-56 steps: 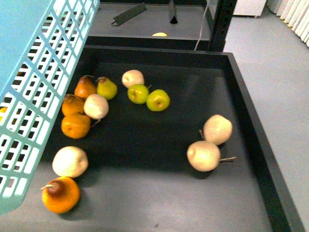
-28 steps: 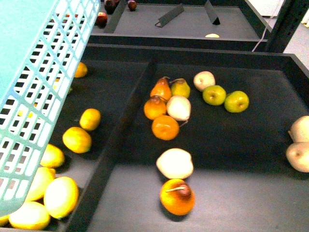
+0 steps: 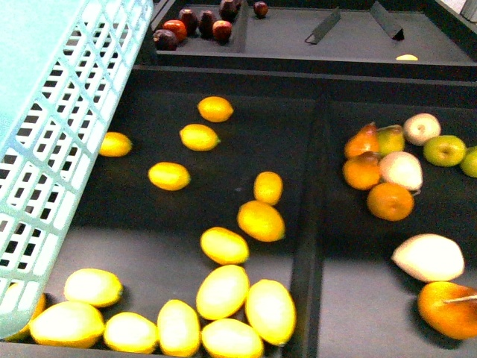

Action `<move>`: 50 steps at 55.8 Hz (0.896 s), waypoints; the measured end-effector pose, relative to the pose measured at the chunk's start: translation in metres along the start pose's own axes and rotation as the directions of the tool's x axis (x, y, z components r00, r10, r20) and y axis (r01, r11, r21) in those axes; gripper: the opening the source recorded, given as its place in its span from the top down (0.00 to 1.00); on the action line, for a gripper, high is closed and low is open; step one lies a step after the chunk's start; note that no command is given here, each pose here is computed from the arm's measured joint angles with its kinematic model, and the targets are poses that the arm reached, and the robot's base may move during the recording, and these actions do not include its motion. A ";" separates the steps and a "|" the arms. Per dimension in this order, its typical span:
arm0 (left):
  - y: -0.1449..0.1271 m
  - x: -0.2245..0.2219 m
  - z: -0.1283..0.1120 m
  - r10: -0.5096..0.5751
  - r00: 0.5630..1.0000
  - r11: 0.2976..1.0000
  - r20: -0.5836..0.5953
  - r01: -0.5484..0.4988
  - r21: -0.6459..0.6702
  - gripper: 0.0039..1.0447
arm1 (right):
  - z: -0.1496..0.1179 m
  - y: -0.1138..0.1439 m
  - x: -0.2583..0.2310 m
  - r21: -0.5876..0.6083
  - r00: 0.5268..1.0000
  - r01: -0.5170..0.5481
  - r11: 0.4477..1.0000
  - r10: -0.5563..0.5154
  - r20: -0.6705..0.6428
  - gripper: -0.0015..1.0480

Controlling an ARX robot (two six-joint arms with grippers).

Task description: Pick lemon and mango into basket

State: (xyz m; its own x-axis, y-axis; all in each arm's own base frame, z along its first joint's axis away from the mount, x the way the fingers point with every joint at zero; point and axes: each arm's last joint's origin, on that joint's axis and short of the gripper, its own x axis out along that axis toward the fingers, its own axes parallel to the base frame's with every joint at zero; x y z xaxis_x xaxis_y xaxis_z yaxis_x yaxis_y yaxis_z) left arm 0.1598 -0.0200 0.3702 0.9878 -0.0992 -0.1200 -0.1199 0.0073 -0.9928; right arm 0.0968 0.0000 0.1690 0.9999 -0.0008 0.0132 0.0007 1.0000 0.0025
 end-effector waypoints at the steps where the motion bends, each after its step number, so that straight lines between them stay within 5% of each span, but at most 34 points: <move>1: 0.000 0.000 0.000 0.000 1.000 1.000 0.000 0.000 0.000 0.93 | 0.000 0.000 0.000 0.001 1.000 0.000 1.000 0.000 0.000 0.08; 50: 0.000 0.000 0.000 0.000 1.000 1.000 0.002 0.000 0.000 0.93 | 0.000 0.000 0.000 0.000 1.000 -0.001 1.000 0.001 -0.001 0.08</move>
State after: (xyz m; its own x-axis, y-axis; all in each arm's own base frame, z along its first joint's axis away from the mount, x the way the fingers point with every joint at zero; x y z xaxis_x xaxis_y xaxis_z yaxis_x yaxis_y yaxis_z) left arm 0.1598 -0.0199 0.3701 0.9880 -0.0969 -0.1200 -0.1199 0.0073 -0.9928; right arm 0.0969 0.0000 0.1689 0.9999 0.0000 0.0120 0.0000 1.0000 0.0029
